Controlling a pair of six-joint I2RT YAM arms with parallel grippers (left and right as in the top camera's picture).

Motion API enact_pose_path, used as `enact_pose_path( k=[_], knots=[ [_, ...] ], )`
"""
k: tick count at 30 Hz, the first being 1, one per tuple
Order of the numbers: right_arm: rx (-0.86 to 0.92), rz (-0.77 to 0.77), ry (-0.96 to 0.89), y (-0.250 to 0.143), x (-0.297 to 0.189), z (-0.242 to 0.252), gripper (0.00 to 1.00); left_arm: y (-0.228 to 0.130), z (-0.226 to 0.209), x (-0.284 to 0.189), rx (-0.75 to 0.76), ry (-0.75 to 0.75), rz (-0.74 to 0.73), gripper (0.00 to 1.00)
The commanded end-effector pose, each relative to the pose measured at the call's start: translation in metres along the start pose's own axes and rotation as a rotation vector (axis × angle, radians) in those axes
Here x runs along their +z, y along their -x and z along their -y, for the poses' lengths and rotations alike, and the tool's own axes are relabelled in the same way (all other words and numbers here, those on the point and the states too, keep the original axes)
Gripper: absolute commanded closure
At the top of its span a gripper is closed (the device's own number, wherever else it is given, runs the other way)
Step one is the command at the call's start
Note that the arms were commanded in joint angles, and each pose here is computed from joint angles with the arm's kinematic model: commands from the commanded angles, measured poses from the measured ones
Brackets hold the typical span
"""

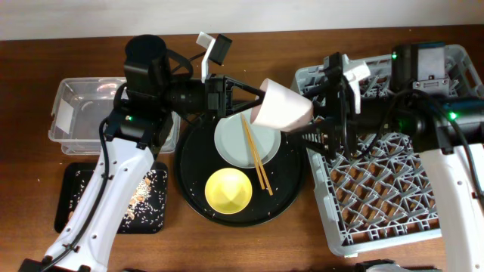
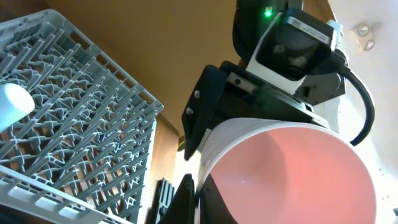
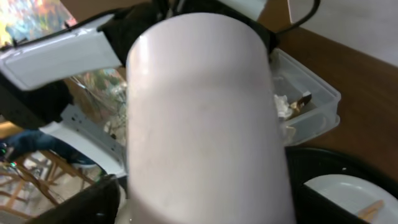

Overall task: Sort waste into correct bins and load items into the dishwasher rack
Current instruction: 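Hand the pink cup from the left gripper to the right gripper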

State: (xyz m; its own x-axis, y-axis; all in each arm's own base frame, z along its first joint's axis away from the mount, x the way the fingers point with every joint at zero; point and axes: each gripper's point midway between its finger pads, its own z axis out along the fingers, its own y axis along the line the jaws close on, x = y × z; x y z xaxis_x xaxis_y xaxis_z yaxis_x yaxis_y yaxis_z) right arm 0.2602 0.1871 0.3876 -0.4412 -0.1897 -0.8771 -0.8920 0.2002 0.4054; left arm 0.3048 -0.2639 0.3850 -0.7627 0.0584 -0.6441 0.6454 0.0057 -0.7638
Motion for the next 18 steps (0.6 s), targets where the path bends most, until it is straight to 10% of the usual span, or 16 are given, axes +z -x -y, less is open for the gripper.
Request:
enact_pose_path(
  k=[1,5,18],
  knots=[
    [-0.015,-0.005,0.001,0.002,0.003,0.002,0.36,0.002,0.004,0.0,0.008,-0.003,0.002,1.0],
    [-0.045,0.004,-0.004,0.006,0.002,0.004,0.59,-0.001,0.007,0.0,0.008,-0.021,-0.014,0.99],
    [-0.072,0.056,-0.064,0.02,-0.011,0.02,0.54,-0.03,0.032,0.015,0.058,-0.157,-0.142,0.89]
  ],
)
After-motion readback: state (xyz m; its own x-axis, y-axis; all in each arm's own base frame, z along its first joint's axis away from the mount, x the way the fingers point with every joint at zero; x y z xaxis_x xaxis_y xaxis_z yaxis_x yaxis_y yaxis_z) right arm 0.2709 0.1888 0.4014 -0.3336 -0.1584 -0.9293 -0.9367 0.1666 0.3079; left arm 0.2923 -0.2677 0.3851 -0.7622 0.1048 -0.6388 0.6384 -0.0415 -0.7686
